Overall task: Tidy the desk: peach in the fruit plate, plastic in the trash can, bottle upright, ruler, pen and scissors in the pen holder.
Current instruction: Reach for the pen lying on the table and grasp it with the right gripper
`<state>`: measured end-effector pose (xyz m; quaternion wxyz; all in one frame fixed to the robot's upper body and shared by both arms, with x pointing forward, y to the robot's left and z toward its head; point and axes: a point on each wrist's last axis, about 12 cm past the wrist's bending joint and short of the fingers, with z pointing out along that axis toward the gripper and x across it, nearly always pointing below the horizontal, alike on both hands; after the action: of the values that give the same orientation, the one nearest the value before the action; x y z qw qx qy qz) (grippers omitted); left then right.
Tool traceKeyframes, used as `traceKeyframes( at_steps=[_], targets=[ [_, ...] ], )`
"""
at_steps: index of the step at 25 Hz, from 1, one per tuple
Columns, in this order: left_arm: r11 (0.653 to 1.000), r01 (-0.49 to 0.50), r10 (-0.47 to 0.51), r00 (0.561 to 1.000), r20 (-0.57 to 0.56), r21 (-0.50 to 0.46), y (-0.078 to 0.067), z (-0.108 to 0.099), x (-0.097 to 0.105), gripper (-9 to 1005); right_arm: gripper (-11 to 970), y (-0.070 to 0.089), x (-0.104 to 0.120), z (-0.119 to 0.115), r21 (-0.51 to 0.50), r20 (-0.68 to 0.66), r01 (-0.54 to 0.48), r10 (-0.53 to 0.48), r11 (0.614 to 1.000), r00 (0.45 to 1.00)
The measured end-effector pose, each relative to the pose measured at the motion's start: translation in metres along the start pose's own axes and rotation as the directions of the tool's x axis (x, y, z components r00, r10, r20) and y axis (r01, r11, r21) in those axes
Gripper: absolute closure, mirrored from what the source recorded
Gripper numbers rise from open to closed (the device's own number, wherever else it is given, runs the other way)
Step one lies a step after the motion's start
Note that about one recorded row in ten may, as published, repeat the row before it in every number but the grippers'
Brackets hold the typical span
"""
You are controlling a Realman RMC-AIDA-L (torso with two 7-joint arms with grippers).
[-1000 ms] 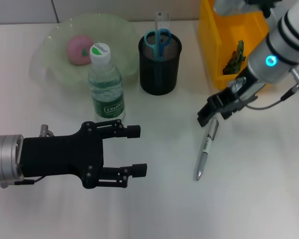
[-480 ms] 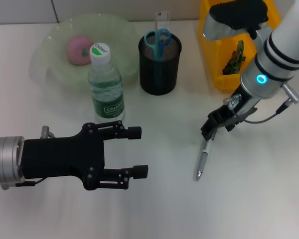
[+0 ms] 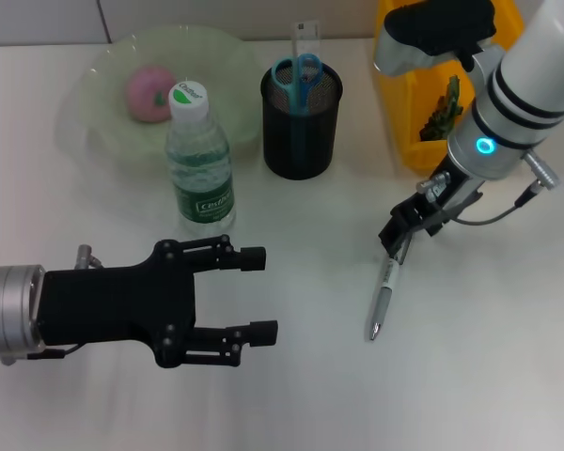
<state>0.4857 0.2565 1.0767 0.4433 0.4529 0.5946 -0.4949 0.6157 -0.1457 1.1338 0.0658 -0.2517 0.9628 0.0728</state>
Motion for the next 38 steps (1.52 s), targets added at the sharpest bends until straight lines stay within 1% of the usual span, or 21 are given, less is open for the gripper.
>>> traceKeyframes(
  at_steps=[4, 23, 30, 34, 36, 38],
  targets=[
    [1.0, -0.001, 0.001, 1.0, 0.001, 0.001, -0.001, -0.001, 0.0, 191, 319, 0.001, -0.004, 0.002, 0.031, 0.005, 0.023, -0.023, 0.999, 1.0],
    [1.0, -0.001, 0.001, 1.0, -0.002, -0.002, -0.001, -0.003, 0.001, 191, 365, 0.0, -0.007, 0.007, 0.04, 0.039, 0.02, -0.022, 0.999, 0.999],
    [1.0, -0.002, 0.002, 1.0, -0.003, -0.003, -0.001, -0.003, 0.001, 191, 381, 0.008, -0.007, 0.012, 0.057, 0.031, 0.069, -0.071, 0.996, 0.997],
    [1.0, -0.004, 0.004, 1.0, -0.003, -0.002, -0.001, -0.004, 0.001, 190, 391, 0.01, -0.008, 0.012, 0.052, 0.03, 0.076, -0.077, 0.996, 0.997],
    [1.0, -0.006, 0.006, 1.0, -0.003, -0.002, -0.001, -0.004, 0.001, 190, 570, 0.01, -0.008, 0.012, 0.052, 0.031, 0.076, -0.078, 0.996, 0.996],
    [1.0, -0.009, 0.009, 1.0, -0.002, -0.002, -0.001, -0.004, 0.001, 190, 603, 0.01, -0.008, 0.012, 0.052, 0.031, 0.077, -0.078, 0.996, 0.996]
  ],
)
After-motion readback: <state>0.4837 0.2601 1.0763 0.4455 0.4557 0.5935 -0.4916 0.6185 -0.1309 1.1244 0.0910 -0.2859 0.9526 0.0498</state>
